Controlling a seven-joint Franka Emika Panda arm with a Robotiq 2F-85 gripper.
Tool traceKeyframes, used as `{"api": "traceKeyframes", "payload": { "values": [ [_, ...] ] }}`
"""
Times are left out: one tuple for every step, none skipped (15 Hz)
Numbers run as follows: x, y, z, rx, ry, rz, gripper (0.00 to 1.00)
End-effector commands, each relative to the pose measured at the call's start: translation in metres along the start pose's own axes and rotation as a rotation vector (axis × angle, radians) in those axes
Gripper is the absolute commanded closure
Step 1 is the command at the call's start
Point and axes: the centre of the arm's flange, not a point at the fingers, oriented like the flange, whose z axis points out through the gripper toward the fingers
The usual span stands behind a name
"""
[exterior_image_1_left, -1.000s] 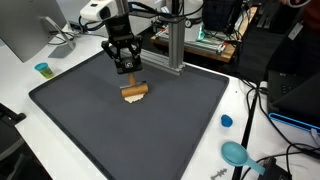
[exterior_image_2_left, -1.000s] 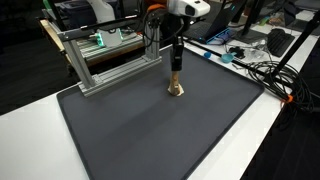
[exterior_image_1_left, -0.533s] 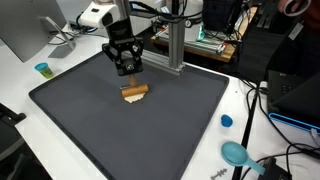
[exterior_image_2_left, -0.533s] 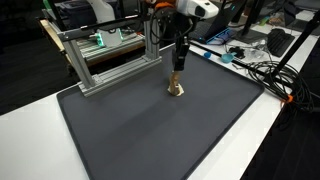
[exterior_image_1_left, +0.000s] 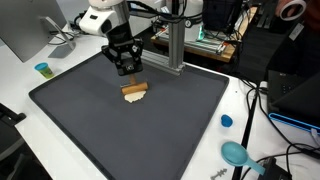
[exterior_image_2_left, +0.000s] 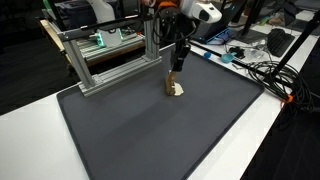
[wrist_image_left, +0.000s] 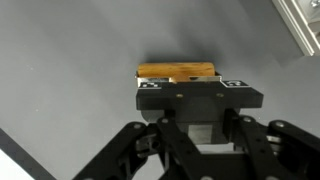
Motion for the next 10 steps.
{"api": "traceKeyframes", "payload": {
  "values": [
    [0.008,-0.002,0.051,0.087,-0.113,0.004,0.79],
    [0.006,-0.002,0.055,0.098,-0.130,0.006,0.79],
    [0.005,-0.002,0.062,0.109,-0.153,0.008,0.79],
    [0.004,-0.002,0.058,0.104,-0.160,0.013,0.79],
    [0.001,-0.001,0.055,0.099,-0.167,0.021,0.79],
    [-0.007,-0.001,0.043,0.088,-0.157,0.034,0.79],
    [-0.014,-0.001,0.031,0.076,-0.149,0.047,0.79],
    [-0.025,-0.001,0.015,0.061,-0.132,0.063,0.79],
    [-0.034,-0.002,-0.001,0.052,-0.103,0.071,0.79],
    [-0.043,-0.001,-0.014,0.046,-0.072,0.084,0.79]
  ]
}}
